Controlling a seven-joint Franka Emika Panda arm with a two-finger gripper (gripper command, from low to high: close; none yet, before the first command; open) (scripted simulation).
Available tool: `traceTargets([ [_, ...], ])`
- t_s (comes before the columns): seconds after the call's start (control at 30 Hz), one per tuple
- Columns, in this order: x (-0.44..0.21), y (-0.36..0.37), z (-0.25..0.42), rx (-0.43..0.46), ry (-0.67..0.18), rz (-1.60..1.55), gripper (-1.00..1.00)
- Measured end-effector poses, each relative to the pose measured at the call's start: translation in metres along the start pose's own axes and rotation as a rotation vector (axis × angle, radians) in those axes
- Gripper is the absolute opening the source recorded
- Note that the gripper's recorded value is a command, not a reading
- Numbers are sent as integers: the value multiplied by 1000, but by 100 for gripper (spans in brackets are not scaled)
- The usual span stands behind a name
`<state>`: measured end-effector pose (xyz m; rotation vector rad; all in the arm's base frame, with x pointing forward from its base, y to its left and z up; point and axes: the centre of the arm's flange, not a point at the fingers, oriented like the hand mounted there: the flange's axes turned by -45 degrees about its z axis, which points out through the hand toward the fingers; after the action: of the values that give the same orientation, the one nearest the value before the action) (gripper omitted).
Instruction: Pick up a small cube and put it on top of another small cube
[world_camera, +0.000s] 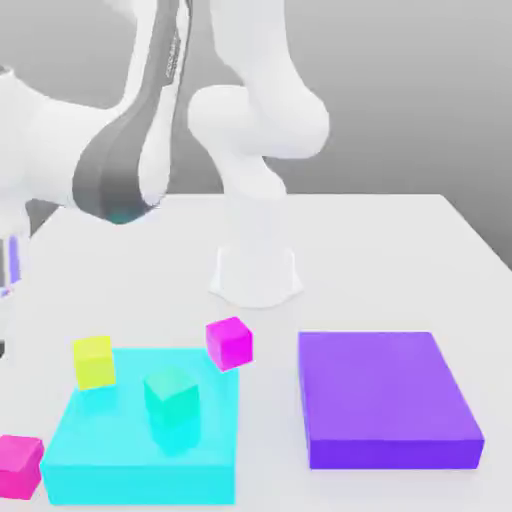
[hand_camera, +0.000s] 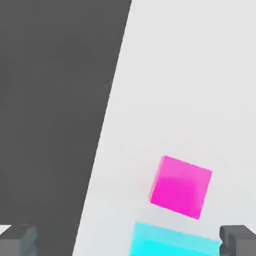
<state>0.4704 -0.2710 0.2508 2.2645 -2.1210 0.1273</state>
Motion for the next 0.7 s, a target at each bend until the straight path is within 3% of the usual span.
traceTargets([
  [0.1, 11, 18, 48, -28, -64, 139, 0],
  [0.23, 10, 24, 107, -36, -81, 177, 0],
  [0.27, 9, 25, 117, -36, -81, 178, -100],
  [0.5, 9, 25, 116, -35, -81, 179, -100],
  [0.7, 9, 30, 47, -50, -70, 185, -100],
])
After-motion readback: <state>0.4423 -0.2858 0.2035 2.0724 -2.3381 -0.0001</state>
